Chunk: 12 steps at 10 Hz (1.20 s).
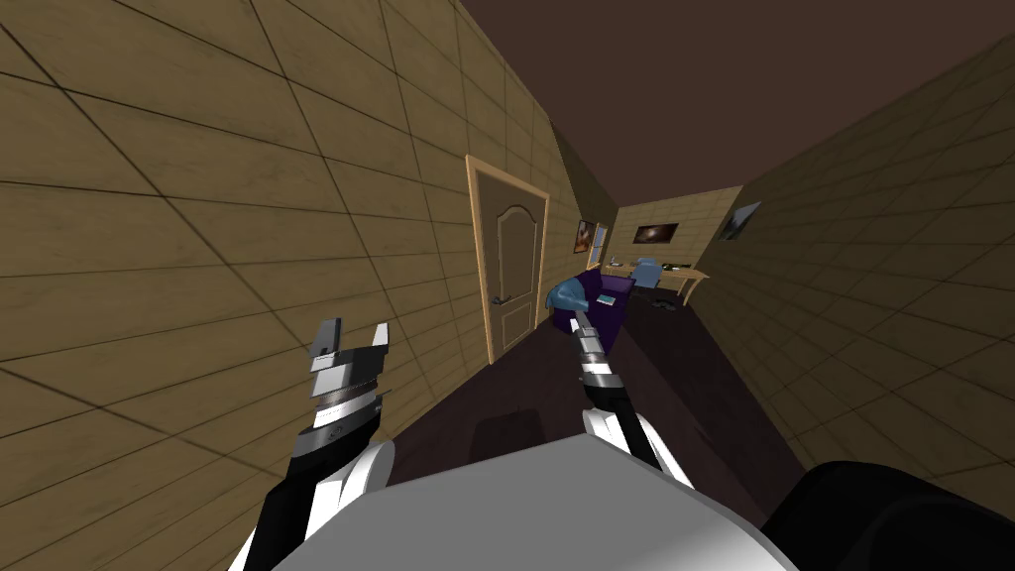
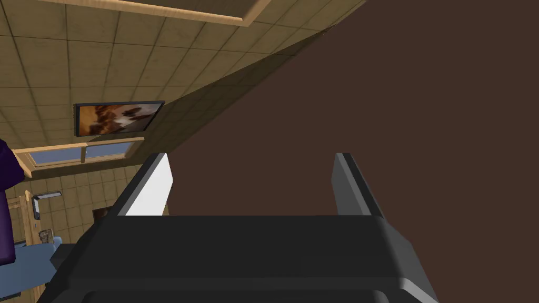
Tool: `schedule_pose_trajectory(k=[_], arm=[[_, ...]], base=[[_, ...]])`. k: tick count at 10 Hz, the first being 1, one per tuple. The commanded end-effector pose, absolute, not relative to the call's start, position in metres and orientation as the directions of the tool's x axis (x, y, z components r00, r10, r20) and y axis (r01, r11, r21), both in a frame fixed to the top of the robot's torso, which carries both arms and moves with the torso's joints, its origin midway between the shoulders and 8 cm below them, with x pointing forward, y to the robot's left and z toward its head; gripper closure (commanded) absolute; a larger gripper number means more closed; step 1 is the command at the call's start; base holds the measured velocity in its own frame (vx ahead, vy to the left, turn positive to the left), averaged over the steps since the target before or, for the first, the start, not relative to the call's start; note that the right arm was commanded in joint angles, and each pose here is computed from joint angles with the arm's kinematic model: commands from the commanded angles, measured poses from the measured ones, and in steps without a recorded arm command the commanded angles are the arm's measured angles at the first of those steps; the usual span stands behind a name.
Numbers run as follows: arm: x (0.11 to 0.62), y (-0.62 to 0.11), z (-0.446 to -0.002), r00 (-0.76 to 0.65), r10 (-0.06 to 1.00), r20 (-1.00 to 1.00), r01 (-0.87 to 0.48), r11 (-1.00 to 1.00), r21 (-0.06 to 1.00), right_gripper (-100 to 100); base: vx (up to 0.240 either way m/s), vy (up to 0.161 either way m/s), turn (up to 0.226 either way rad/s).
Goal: Pull the door open
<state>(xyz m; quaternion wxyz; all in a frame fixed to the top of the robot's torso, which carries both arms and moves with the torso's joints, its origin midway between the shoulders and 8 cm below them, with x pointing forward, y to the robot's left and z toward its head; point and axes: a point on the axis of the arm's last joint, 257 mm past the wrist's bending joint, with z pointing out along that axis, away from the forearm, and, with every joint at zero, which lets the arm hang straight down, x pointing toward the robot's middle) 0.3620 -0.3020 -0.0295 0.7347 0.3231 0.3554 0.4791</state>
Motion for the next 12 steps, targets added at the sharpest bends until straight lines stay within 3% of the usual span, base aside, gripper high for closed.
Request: schedule_pose_trajectory(k=[1,12], arm=[[0.369,-0.299,-0.041,0.265,0.941,-0.213,-0.469,0.318,0.824,-100],[0.406,-0.286,-0.110,0.133,0.970,-0.206,-0.423,0.243,0.873,-100]], base=[[0.026,0.005,0.100],[0.090,-0.009,0.060]])
